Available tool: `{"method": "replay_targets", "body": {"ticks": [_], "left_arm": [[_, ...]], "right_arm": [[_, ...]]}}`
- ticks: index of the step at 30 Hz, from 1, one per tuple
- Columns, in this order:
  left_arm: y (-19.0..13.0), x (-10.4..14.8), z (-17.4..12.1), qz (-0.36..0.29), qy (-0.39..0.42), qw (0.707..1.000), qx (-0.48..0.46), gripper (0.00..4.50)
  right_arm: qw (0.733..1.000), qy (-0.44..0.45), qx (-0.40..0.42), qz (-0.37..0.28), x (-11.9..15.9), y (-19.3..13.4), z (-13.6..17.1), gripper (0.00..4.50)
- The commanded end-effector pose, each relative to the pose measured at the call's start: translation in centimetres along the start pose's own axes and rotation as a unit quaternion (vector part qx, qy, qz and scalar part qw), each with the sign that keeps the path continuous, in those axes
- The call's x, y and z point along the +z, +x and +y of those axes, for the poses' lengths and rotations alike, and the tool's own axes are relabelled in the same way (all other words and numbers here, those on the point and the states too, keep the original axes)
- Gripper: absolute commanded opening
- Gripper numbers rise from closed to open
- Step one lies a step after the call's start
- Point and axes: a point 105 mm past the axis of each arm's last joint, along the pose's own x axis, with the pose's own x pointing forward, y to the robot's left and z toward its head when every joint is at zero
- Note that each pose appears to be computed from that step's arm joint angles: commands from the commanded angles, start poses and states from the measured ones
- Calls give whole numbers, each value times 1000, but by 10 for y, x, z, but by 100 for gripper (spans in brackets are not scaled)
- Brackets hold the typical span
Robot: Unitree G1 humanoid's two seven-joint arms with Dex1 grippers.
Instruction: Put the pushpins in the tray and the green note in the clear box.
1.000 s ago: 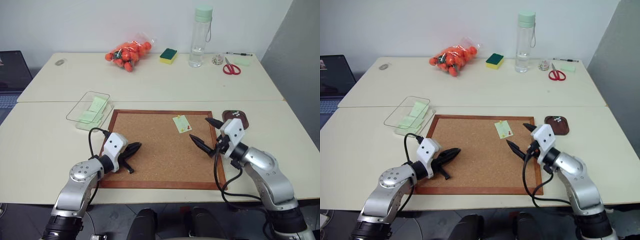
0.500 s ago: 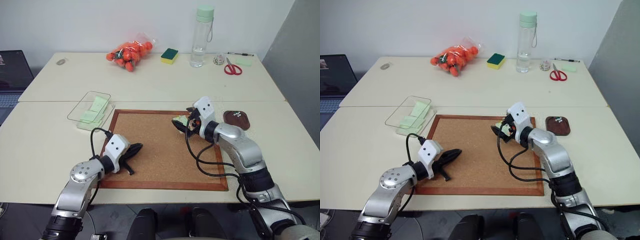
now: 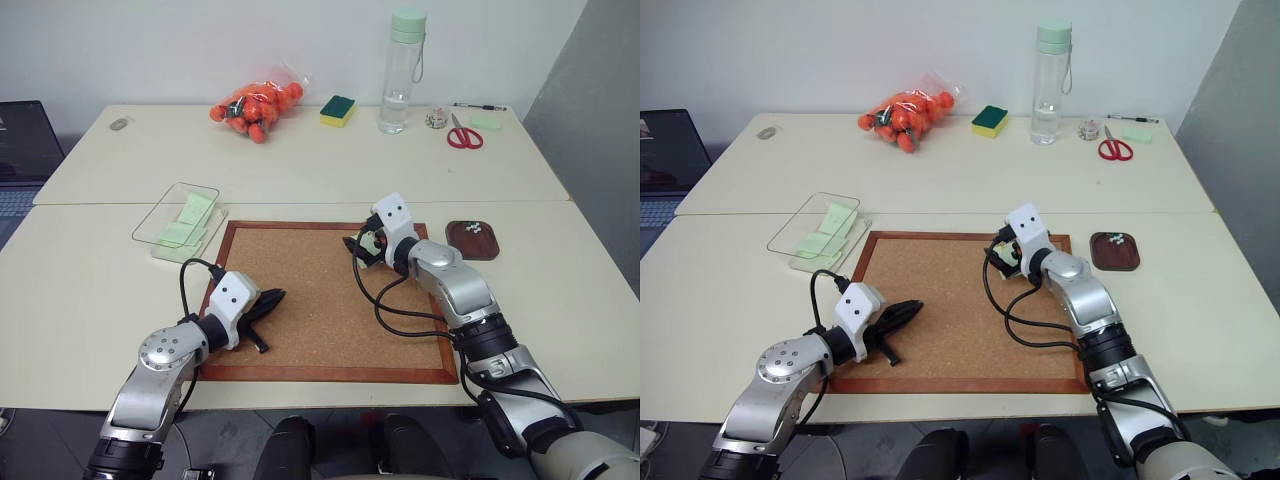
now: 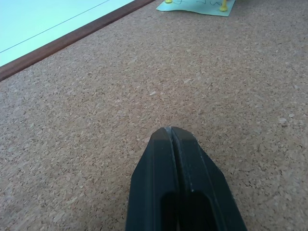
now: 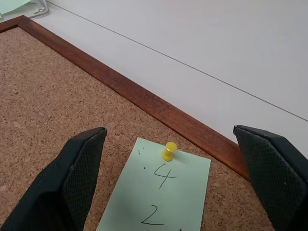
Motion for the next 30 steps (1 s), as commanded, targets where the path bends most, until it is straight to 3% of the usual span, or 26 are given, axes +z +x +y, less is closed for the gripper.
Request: {"method": "replay_targets", "body": {"ticks": [1,18,30], "left_arm": [[0,-14,-13,25,-17,999,-21,0],[-3,-17,-8,30,-16,999,-10,0],[-4,-19,-12,31,-18,999,-10,0]], "right_arm": [[1000,-9,-5,-26,13,1,-1,345],[1000,-2,-8,-7,2,11,1,12],[1000,16,-1,-25,10,10,4,1]]}}
